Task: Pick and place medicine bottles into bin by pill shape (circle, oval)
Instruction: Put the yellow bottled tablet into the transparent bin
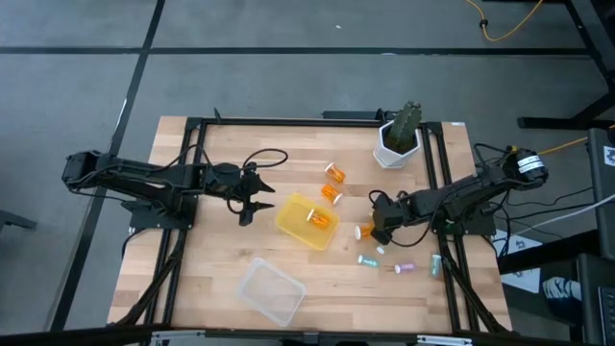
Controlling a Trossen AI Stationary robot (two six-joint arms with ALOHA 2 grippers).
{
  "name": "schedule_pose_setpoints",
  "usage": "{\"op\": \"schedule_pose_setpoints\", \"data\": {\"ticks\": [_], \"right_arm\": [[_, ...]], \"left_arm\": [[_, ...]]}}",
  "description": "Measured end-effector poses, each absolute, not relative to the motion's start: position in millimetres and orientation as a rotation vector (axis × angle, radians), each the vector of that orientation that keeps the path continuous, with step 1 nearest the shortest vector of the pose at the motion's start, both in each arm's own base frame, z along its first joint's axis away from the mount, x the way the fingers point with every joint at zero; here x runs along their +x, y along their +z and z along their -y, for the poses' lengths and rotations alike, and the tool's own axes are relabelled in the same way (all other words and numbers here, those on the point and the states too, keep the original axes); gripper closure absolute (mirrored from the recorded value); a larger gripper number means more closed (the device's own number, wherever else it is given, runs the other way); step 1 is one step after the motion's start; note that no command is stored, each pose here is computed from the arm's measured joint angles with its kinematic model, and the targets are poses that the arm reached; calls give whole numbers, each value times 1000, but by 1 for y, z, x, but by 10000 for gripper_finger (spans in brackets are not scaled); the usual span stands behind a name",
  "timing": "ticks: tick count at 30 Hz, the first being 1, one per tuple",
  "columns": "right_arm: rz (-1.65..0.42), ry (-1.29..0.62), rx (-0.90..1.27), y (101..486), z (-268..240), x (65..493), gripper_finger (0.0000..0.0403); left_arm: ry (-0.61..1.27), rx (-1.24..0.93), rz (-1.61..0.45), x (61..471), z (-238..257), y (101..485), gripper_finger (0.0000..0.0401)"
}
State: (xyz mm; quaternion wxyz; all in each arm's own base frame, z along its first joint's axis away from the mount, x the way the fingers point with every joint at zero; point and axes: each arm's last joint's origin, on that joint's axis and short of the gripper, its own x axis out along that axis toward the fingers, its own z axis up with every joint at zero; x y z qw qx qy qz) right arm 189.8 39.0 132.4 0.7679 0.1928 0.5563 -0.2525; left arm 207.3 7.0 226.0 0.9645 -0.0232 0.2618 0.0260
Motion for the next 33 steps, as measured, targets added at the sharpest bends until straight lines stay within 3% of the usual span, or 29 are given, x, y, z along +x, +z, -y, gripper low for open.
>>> {"op": "schedule_pose_setpoints", "data": {"ticks": [12, 24, 33], "right_arm": [[-1099, -671, 377, 201, -42, 220, 286], [-749, -314, 258, 277, -71, 264, 284], [-455, 90, 240, 270, -109, 293, 284]], "left_arm": [[53, -47, -530, 207, -7, 226, 189], [53, -47, -530, 207, -7, 226, 189], [53, -47, -530, 207, -7, 226, 189]]}}
